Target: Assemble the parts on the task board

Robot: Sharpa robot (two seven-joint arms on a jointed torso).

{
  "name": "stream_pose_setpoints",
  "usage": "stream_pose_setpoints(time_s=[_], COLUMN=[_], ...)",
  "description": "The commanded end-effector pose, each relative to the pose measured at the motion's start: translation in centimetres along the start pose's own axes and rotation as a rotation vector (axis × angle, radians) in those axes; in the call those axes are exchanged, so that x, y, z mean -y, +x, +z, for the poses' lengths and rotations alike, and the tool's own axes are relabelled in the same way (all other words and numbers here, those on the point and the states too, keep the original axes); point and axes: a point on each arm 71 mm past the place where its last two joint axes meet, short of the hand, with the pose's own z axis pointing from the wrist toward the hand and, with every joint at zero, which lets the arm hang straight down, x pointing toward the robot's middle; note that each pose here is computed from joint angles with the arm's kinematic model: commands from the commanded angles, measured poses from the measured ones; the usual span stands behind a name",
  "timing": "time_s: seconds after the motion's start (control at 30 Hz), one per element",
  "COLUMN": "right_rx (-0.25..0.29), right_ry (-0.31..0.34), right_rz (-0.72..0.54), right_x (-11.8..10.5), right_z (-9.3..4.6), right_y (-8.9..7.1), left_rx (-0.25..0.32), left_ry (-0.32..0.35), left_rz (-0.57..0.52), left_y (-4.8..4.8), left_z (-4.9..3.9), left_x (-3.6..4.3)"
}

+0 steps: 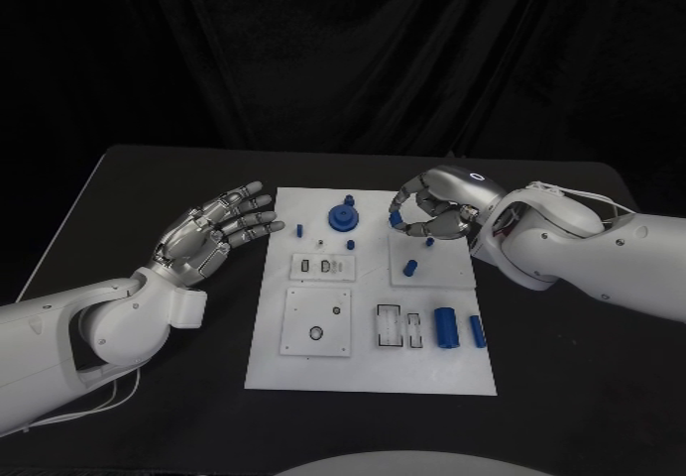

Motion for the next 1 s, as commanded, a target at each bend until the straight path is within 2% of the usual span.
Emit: stream_pose_setpoints(time_s=[0.03,0.4,1.0], right_rx=[-0.096,-0.174,-0.210], right_ry=[-0.019,-0.068,-0.094], right_rz=[-0.014,-0.070,-0.081], right_x=[-0.7,-2.9,-4.4], right_z=[0.6,3.1,4.5], right_y=[1.4,4.0,5.2], left_rx=[-0.013,-0.014,-0.007], left_ry=[0.032,0.031,0.030], left_rz=[-0.014,-0.015,-0.010], left_y=[0.18,0.17,-0.06], left_z=[0.04,0.13,0.00], left_x=[0.12,0.07,0.16])
